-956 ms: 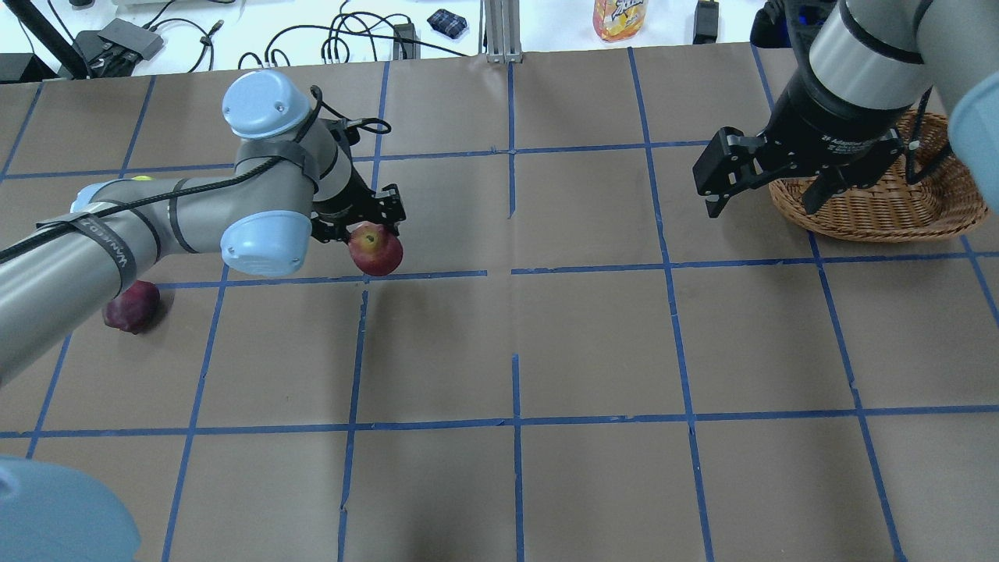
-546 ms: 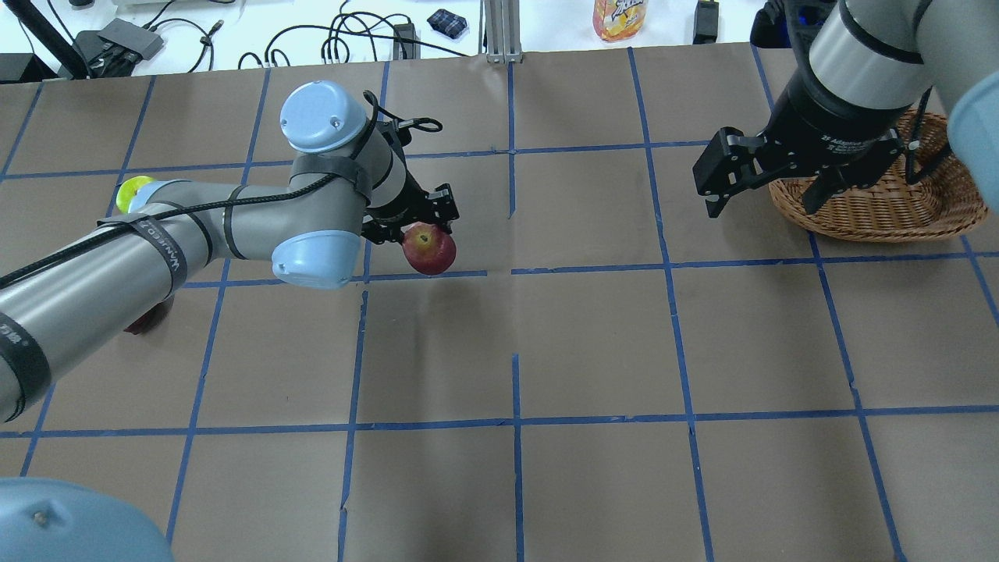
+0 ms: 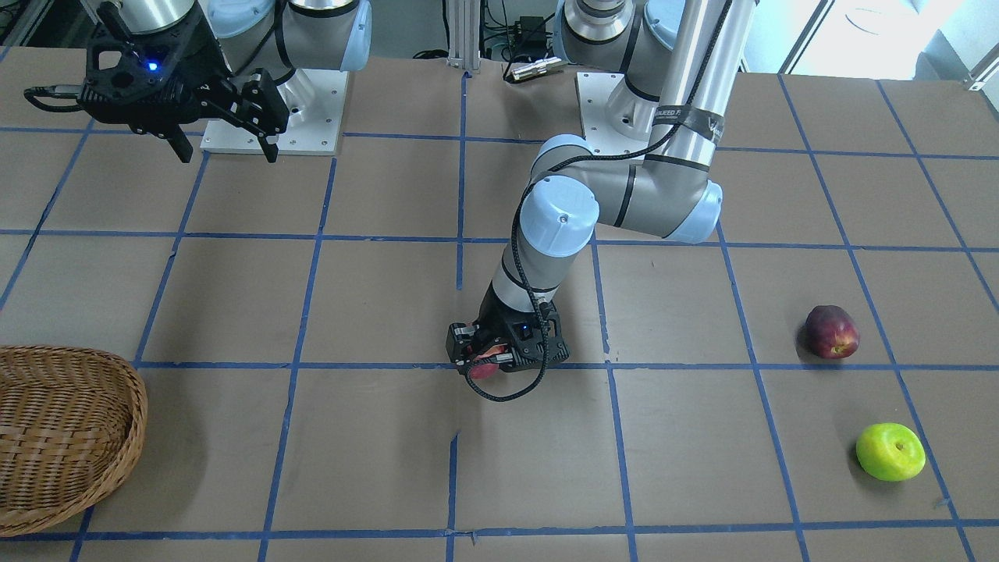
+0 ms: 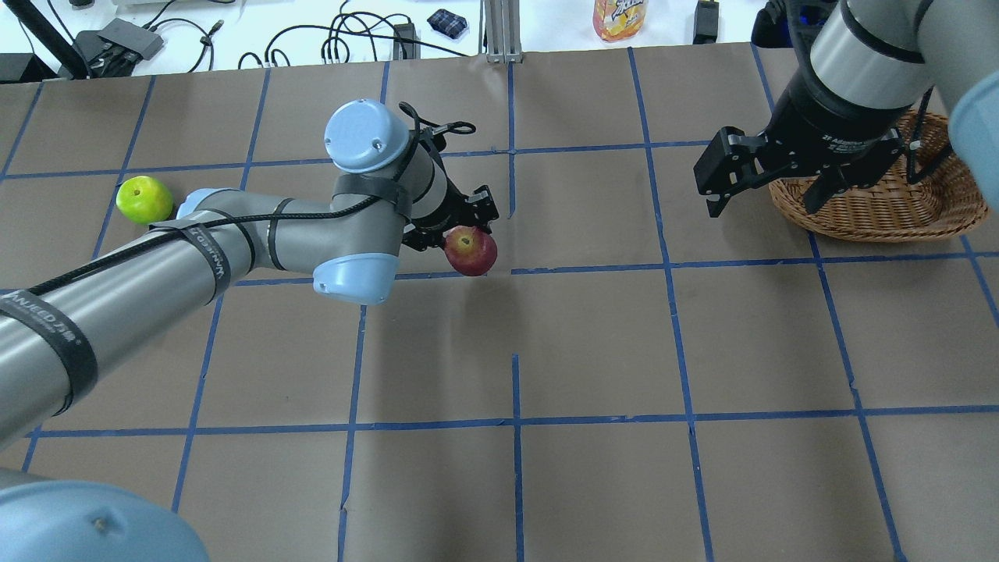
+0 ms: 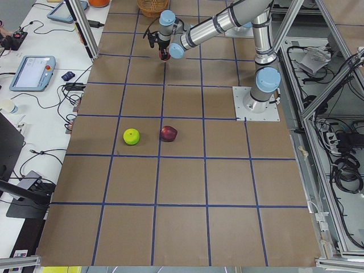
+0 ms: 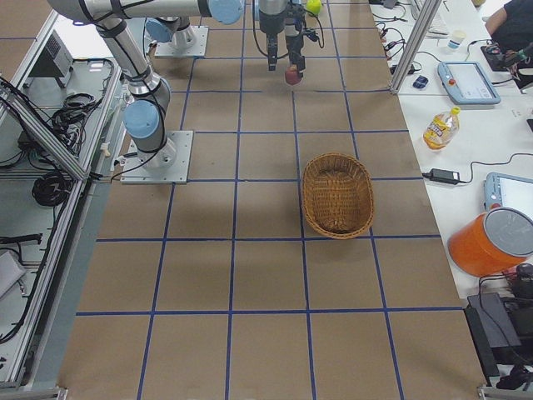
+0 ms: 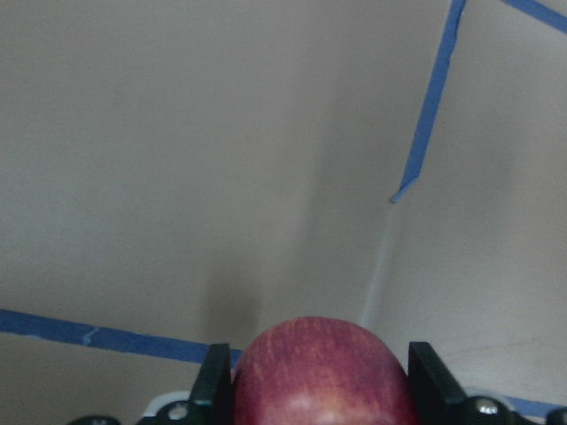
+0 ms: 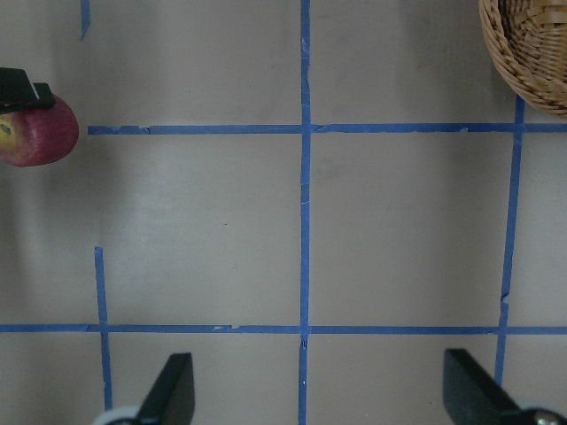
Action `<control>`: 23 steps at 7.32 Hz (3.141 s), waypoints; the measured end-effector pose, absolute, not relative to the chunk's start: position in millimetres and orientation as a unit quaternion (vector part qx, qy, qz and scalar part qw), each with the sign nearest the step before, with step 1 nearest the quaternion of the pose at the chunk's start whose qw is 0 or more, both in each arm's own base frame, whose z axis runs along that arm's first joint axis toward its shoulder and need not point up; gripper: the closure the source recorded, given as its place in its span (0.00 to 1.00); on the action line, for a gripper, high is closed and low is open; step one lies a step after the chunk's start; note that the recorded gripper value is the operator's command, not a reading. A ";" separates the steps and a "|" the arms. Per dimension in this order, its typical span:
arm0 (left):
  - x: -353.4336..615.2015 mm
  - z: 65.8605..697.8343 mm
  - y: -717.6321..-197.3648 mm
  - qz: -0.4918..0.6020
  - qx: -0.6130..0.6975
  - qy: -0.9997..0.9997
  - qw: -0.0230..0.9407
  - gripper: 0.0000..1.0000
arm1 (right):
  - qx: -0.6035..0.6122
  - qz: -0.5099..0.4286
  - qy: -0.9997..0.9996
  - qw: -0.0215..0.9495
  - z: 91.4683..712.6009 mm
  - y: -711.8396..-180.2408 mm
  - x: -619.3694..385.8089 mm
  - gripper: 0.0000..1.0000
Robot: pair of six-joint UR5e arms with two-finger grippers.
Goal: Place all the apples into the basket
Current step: 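Carry the red-yellow apple with the left gripper to the table center, then open and raise the left gripper while the right gripper reaches toward the apple, then grasp the red-yellow apple with right gripper while left grasps dark red apple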
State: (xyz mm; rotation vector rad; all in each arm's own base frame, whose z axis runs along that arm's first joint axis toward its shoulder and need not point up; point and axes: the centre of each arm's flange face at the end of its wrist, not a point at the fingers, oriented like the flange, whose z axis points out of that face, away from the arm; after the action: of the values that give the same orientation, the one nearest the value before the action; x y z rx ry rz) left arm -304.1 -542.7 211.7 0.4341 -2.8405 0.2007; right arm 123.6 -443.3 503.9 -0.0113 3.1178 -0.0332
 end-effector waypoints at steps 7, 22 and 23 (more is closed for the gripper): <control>-176.7 303.9 -588.0 0.155 0.079 -0.979 0.102 0.00 | -0.004 -0.009 1.000 0.021 502.6 -444.6 127.8 0.00; 238.5 200.4 -533.5 -0.025 -0.031 -0.999 0.026 0.00 | 0.110 0.002 0.993 0.038 236.4 -555.5 367.3 0.00; 236.6 196.5 -530.1 -0.032 -0.029 -0.999 0.032 0.00 | 0.110 0.007 0.993 0.035 226.6 -558.1 368.3 0.00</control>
State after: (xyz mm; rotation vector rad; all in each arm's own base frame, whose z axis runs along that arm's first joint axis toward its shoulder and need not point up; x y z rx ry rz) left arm 236.6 -530.1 196.5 -0.0888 -3.0751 -0.0987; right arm 368.3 -558.1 226.6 0.3395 3.0532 0.0226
